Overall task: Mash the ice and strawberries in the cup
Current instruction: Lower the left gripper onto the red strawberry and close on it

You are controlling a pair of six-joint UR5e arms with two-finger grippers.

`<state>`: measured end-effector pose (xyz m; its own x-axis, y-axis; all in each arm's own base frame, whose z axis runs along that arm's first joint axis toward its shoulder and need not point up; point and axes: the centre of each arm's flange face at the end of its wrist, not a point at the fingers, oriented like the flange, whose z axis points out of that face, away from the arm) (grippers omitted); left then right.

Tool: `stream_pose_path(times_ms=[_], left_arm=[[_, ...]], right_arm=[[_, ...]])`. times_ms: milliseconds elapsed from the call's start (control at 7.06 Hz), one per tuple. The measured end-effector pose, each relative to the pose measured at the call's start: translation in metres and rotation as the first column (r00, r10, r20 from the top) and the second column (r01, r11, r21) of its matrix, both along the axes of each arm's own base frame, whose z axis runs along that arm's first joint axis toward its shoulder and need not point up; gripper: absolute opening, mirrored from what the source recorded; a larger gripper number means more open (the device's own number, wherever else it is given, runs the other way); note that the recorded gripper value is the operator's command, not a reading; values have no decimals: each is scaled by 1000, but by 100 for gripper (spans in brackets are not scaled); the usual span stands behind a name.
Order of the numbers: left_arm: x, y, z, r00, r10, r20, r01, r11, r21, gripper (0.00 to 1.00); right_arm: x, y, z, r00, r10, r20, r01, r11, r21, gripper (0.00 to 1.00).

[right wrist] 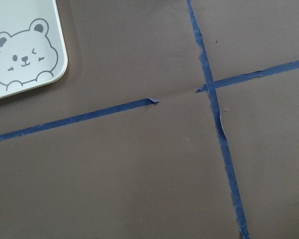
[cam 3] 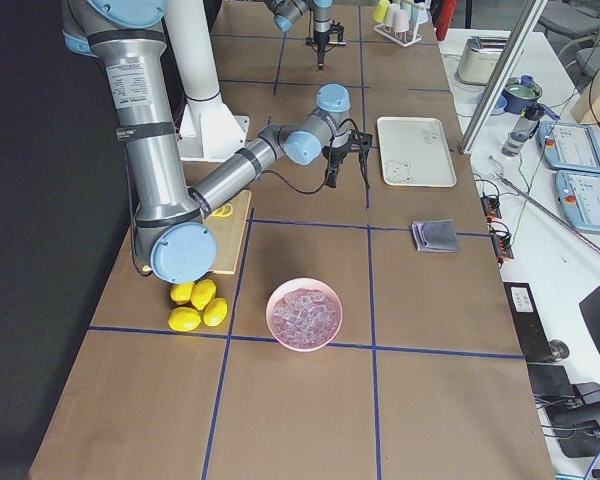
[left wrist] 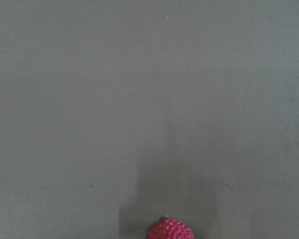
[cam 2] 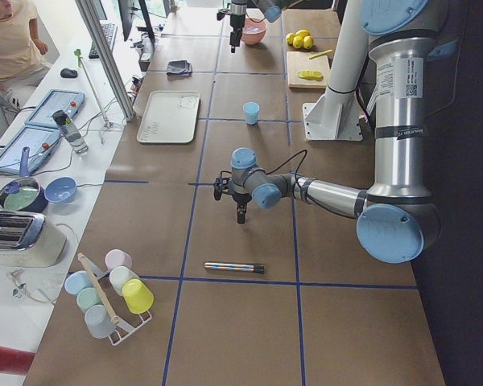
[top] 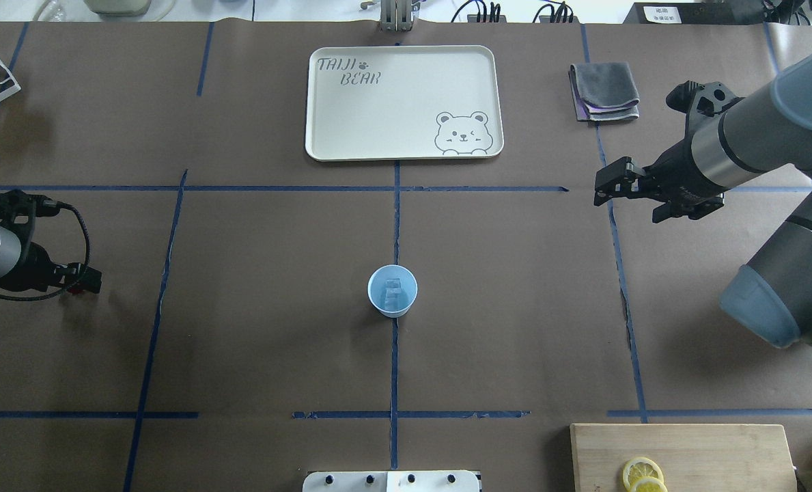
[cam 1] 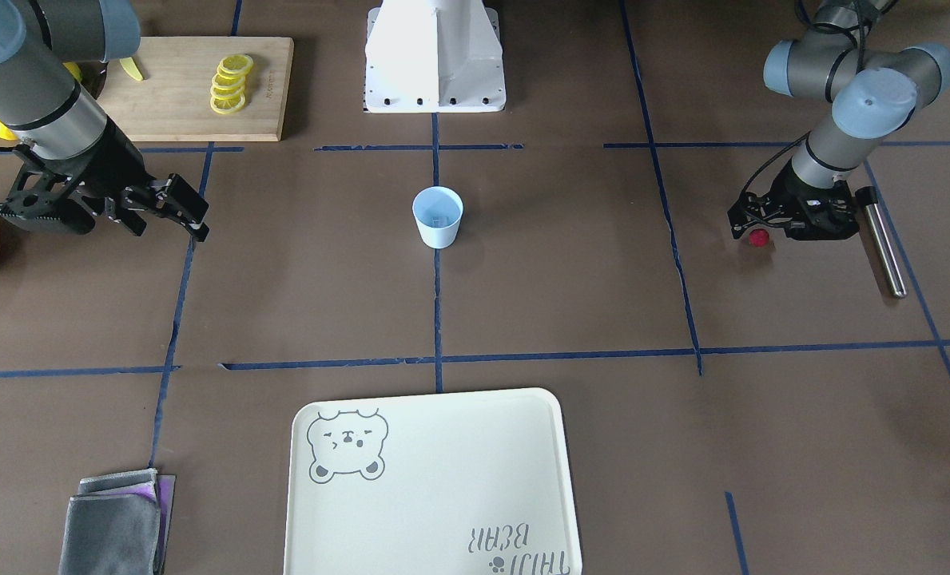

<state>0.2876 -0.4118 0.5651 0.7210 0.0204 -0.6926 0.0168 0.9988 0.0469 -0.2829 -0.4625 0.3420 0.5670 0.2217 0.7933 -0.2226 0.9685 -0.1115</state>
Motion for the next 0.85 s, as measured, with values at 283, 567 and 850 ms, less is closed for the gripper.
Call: stream_pose_path(times_ms=[283, 567, 850], left_arm=[[1, -1, 0, 1000, 0, 0, 0, 1000, 1, 82], [1, -1, 0, 1000, -1, 3, 1, 1000, 5, 65], [1, -2, -1, 1000, -3, 4, 3, 1000, 7, 38]], right_arm=[[0, 0, 0, 1000, 0, 0, 0, 1000, 1, 99], [0, 0, -1, 1000, 0, 1, 0, 1000, 2, 99], [0, 0, -1, 1000, 1, 2, -1, 1000, 2, 99]])
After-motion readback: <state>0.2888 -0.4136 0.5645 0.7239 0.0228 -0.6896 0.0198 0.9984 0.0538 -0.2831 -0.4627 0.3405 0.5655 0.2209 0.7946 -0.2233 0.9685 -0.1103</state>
